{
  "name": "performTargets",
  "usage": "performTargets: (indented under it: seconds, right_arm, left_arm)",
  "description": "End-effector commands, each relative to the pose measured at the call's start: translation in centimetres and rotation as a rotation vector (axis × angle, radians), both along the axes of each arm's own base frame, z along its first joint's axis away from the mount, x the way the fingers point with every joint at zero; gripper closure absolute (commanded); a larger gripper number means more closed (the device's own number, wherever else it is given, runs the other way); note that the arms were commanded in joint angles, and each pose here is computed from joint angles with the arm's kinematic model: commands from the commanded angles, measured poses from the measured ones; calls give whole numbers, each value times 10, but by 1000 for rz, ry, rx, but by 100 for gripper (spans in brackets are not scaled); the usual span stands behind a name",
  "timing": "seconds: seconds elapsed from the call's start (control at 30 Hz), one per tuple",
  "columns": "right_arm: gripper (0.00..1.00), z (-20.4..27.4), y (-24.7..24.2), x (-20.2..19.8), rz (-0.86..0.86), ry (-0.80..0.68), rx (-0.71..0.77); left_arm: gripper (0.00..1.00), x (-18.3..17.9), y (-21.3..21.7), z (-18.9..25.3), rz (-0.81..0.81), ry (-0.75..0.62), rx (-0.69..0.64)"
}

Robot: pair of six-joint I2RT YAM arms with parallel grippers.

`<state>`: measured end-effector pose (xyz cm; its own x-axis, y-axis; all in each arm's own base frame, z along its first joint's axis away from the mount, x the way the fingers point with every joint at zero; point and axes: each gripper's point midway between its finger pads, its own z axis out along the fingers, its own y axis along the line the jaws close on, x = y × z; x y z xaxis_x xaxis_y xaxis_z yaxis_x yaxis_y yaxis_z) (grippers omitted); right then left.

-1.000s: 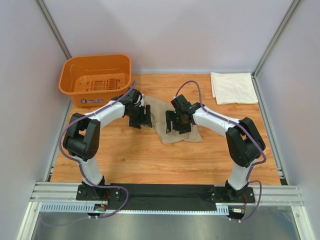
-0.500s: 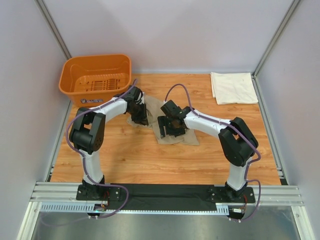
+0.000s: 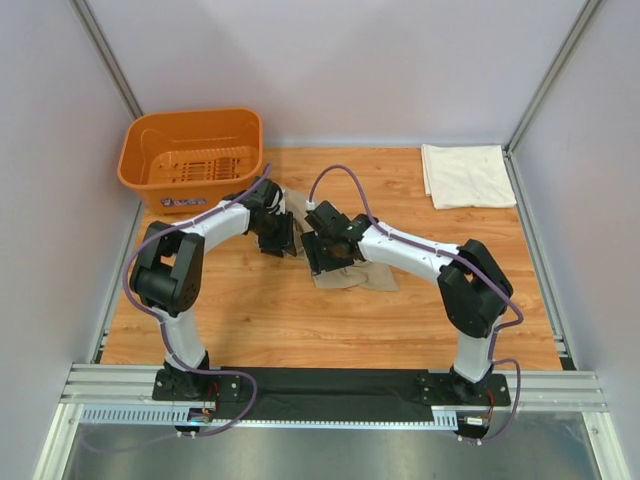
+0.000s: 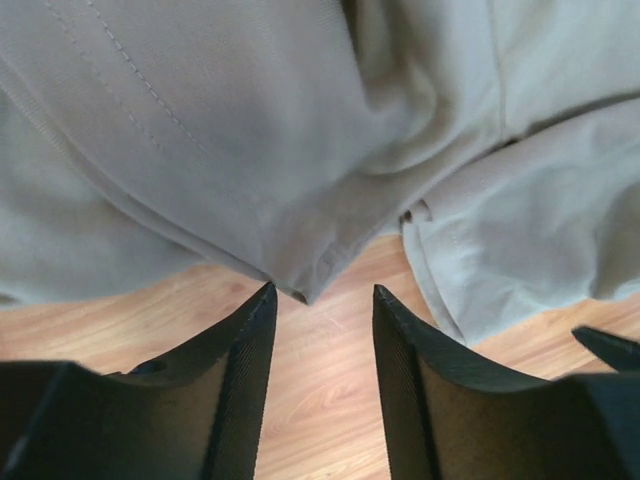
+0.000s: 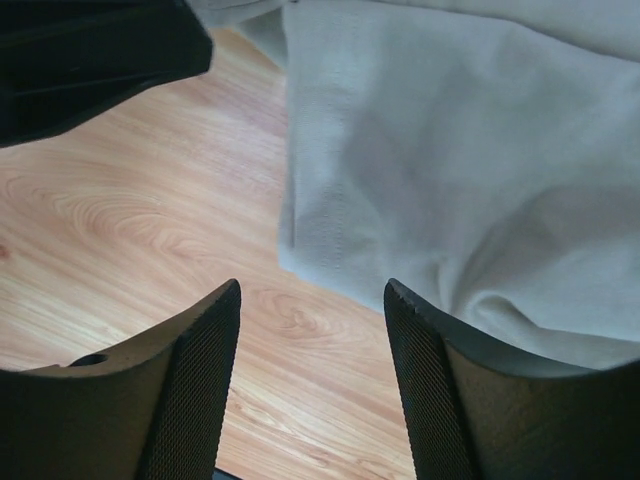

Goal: Fold and stack the t-shirts
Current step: Flatten the tshirt out

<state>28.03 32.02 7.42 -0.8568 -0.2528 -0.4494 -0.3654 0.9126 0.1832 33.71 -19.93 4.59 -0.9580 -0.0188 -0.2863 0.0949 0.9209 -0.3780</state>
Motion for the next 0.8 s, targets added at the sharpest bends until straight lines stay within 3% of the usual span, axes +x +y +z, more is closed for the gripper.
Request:
performTargets:
  seconds: [0.0,0.17,0.43,0.47,0.6,0.63,0.77]
  right_arm:
    - [39,0,16,6,32,-26,6]
    - [40,-8,20,2,49,-12,-15]
    - [52,-39,11,6,37,-10,-109]
    - [53,-41,11,7,37,-11,-116]
    - [76,-47,7,9,23,-13,-146]
    - [89,-46,5,9,15,-15,-148]
    - [100,-19,-9,7,-27,-60,-137]
  left_arm:
    - [51,9,-2,-8,-13,6,2]
    - [62,14,4,-14,-18,-2,42]
    - [100,21,5,-2,-13,-21,33]
    - [100,22,4,3,-12,-29,32]
    - [100,20,7,22,-5,-65,28]
    - [100,19,9,26,-3,-71,32]
    - [100,9,19,62,26,-151,32]
